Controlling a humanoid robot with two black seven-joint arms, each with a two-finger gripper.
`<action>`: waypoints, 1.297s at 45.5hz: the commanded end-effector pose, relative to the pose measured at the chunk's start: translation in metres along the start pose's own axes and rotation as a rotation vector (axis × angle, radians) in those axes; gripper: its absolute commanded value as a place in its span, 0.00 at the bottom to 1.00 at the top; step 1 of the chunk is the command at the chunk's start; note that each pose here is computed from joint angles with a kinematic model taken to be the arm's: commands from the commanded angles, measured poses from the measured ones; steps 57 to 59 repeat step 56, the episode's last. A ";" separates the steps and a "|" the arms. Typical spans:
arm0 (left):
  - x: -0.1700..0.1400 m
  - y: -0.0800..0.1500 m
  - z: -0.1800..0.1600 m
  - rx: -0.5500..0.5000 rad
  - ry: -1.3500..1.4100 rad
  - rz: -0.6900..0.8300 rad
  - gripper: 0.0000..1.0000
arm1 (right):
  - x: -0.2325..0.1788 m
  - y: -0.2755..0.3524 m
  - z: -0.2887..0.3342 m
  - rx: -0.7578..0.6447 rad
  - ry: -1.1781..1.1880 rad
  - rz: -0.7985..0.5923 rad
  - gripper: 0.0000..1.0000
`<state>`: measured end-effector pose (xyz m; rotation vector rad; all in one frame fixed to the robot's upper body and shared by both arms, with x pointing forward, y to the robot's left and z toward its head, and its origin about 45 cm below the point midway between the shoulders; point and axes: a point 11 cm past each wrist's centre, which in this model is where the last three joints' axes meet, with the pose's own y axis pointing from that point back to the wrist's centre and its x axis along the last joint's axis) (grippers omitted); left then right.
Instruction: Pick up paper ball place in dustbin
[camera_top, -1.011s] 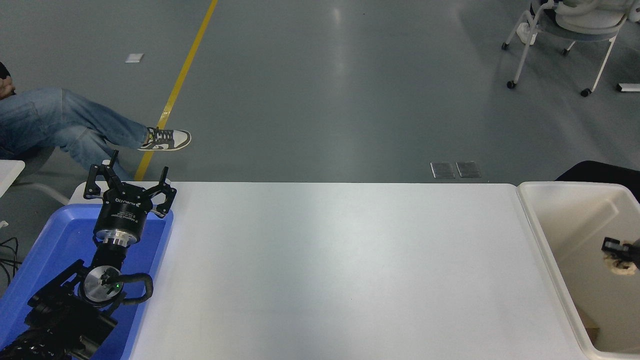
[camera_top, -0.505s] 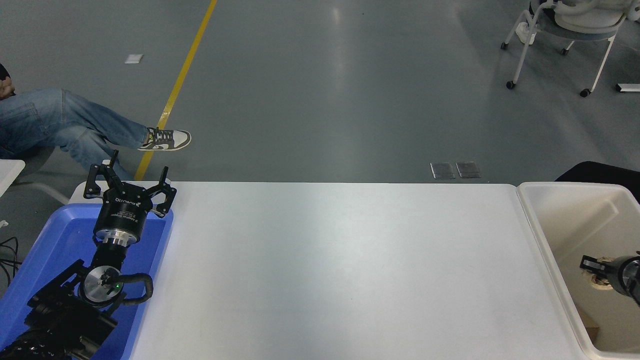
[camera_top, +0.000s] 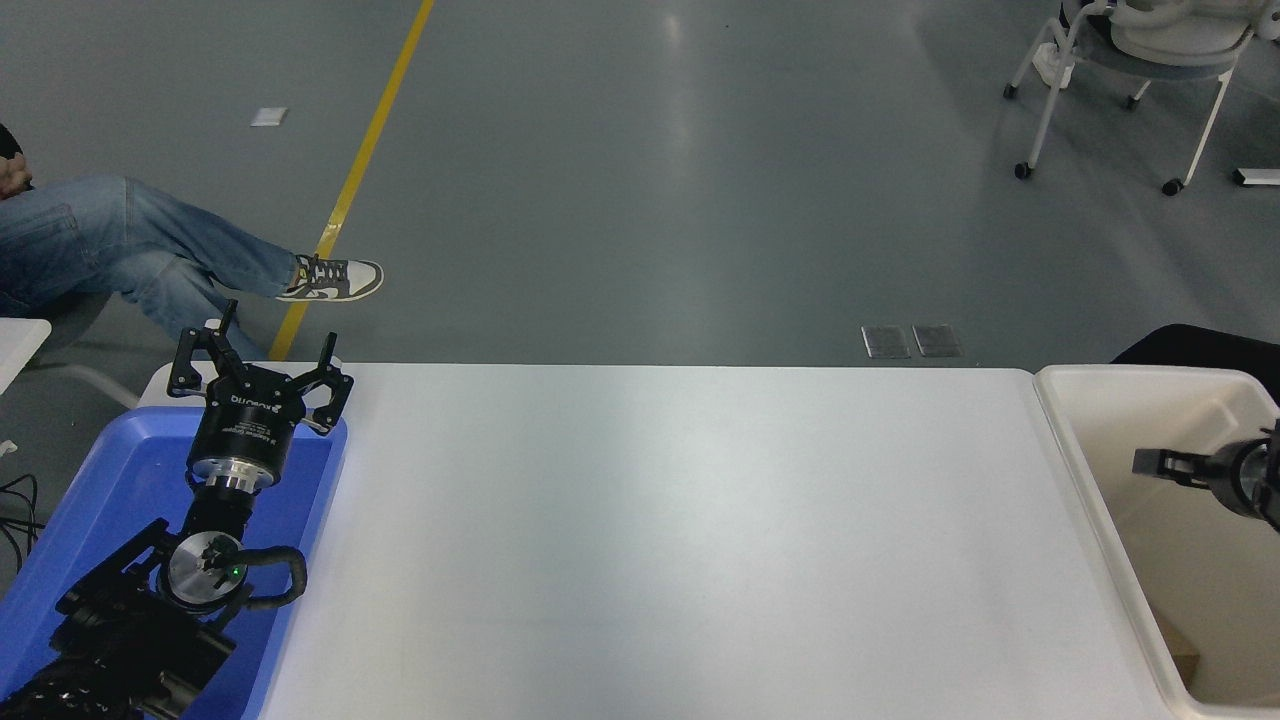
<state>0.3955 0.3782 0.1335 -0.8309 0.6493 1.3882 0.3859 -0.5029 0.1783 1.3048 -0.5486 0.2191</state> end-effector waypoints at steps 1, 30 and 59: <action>0.000 0.000 0.000 0.001 0.000 0.000 1.00 | 0.032 0.093 -0.076 0.178 0.128 -0.144 1.00; 0.001 0.001 0.000 -0.004 -0.001 0.006 1.00 | 0.034 0.258 -0.222 0.387 0.264 -0.371 1.00; 0.001 0.001 0.001 -0.005 -0.001 0.008 1.00 | 0.031 0.278 -0.229 0.390 0.264 -0.363 1.00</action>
